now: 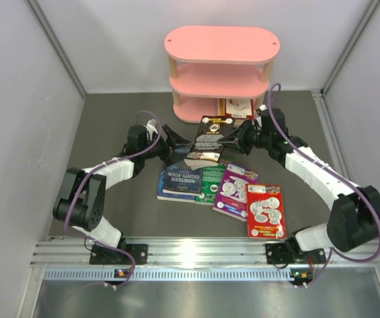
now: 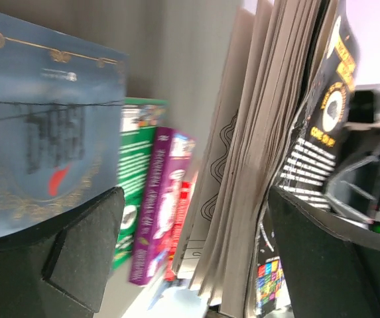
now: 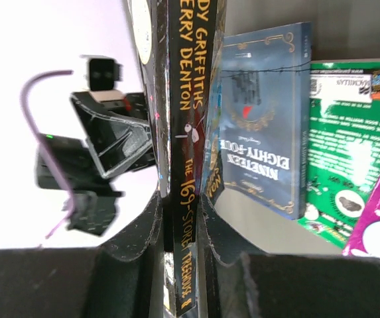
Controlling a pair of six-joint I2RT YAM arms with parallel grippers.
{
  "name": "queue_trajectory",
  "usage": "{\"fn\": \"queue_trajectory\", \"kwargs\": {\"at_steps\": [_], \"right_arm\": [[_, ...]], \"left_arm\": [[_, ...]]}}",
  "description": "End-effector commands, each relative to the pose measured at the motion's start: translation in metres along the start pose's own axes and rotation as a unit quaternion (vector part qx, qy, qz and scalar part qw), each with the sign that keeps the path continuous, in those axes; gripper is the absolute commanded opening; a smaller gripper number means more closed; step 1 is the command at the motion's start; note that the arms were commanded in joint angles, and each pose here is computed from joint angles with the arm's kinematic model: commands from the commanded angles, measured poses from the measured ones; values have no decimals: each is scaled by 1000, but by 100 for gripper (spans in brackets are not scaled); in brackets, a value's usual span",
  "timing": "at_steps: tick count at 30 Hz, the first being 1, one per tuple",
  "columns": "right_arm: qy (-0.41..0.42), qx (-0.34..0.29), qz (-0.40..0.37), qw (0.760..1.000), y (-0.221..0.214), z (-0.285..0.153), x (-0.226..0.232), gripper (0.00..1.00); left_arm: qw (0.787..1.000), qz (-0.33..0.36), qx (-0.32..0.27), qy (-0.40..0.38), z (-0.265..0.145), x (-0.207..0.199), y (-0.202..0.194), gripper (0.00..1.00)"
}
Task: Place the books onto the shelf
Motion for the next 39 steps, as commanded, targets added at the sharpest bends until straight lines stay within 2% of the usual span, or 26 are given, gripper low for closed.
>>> {"fn": "queue_trajectory", "kwargs": {"at_steps": [1, 6, 16, 23, 27, 33, 39], "right_arm": [[119, -34, -2, 992, 12, -27, 33, 0], [167, -61, 6, 984, 20, -37, 39, 0], [232, -62, 61, 969, 22, -35, 41, 0], [234, -63, 60, 968, 20, -30, 34, 0], [230, -61, 68, 969, 14, -24, 21, 0], [207, -48, 74, 974, 6, -12, 1, 0], [186, -44, 69, 979, 2, -5, -12, 0]], "left_arm": [[995, -27, -10, -96, -4, -25, 3, 93], [992, -41, 4, -115, -3, -27, 2, 93], [989, -38, 22, -141, 1, -31, -12, 93], [977, -64, 18, -203, -3, -39, -13, 93], [967, -86, 25, -240, -2, -45, -11, 88], [963, -64, 32, -261, -1, -60, -10, 83], [972, -38, 36, -231, 0, -65, -10, 67]]}}
Point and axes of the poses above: each gripper's point midway between its finger pads, its own z axis out along the fingers, its own x axis along the line the jaws close on, y = z × x, the point moved 10 cm from there along -z, back along the fingers, and after that the axes turned 8 degrees about -z, right-handed, at the moved point
